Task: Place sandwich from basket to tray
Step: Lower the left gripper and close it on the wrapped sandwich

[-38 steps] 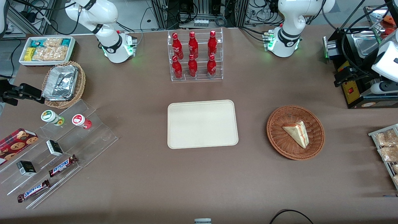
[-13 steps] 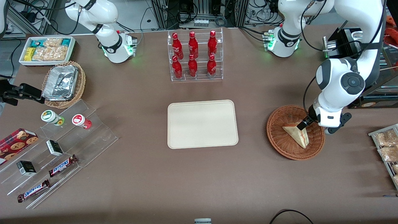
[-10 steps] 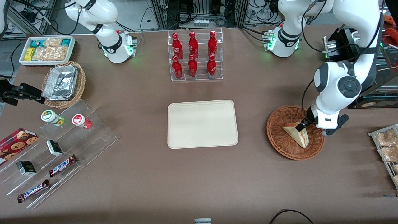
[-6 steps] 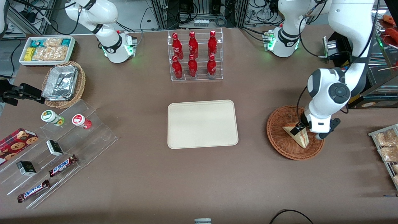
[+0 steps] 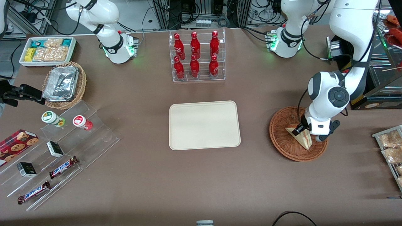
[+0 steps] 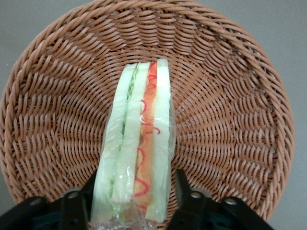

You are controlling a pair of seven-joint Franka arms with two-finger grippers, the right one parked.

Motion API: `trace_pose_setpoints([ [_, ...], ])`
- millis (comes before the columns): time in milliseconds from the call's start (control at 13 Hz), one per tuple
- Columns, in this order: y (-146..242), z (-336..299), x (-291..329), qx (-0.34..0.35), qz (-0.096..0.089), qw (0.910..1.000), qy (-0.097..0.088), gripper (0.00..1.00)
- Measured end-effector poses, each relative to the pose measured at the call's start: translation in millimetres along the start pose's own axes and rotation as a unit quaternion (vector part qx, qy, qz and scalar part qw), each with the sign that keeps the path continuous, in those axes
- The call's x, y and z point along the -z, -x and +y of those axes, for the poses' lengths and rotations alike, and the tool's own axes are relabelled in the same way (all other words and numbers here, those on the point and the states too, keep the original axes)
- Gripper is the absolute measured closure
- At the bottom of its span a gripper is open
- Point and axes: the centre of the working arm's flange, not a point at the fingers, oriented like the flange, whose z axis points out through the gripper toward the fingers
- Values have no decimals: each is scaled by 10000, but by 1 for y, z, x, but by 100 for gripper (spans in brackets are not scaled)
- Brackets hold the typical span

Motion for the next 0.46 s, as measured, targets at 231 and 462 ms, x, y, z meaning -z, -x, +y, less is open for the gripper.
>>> trace_pose_setpoints([
  [231, 1, -2, 1, -146, -65, 9995, -260, 67],
  [462, -7, 10, 44, -273, -253, 9977, -573, 74],
])
